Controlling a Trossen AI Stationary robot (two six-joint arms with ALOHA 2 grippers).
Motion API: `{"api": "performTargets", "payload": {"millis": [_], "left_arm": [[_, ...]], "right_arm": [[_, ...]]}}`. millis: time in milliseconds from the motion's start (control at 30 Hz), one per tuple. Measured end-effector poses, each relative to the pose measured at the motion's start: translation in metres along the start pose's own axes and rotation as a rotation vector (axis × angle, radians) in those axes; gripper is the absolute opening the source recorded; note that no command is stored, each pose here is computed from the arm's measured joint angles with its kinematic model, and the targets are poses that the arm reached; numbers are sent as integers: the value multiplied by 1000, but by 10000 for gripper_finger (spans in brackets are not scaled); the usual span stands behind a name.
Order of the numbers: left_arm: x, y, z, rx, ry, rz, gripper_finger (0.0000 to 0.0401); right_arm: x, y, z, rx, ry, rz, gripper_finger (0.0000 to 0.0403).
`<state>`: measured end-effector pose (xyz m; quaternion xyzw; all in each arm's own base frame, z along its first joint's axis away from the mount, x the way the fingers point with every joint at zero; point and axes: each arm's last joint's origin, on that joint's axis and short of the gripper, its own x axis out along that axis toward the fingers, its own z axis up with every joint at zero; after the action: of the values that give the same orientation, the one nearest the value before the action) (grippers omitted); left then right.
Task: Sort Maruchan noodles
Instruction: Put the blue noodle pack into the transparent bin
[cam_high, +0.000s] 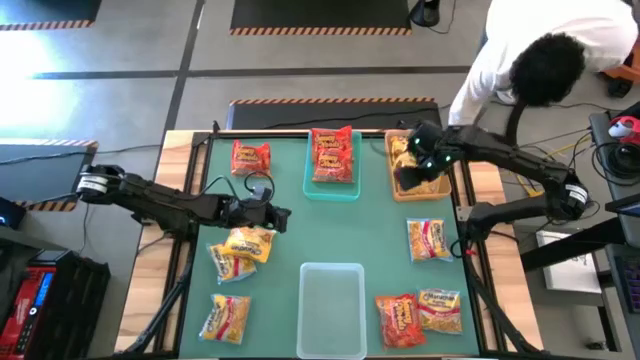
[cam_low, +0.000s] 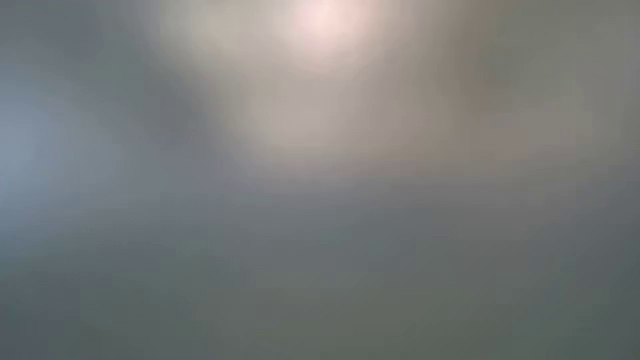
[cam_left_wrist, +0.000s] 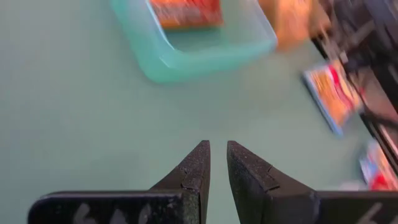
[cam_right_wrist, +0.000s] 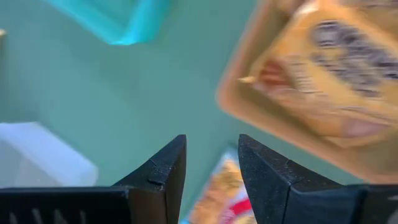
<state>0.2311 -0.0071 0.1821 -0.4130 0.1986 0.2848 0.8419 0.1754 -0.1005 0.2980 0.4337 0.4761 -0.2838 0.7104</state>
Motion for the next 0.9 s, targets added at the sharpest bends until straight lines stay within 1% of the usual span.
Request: {"api": "performTargets", "payload": {"millis": [200, 267, 367, 500, 667, 767, 900], "left_arm": [[0, -1, -3, 110, 92, -56, 38], [0, -1, -3, 127, 102, -62, 38], [0, -2, -4, 127, 120, -73, 38], [0, -2, -5, 102, 146, -88, 38], [0, -4, -4, 70, 130, -99, 38], [0, -8, -2, 24, 112, -130, 38], [-2, -15, 0, -2, 82, -197, 38]], "right_arm": [[15, 34, -16, -47, -18, 99, 130], [18, 39, -24, -49, 10, 99, 130], [24, 44, -38, -13, 71, 72, 130], [37, 46, -57, 47, 155, 16, 129], [51, 39, -79, 75, 248, -94, 127], [54, 32, -92, 84, 308, -190, 127], [59, 26, -105, 69, 356, -270, 122]]}}
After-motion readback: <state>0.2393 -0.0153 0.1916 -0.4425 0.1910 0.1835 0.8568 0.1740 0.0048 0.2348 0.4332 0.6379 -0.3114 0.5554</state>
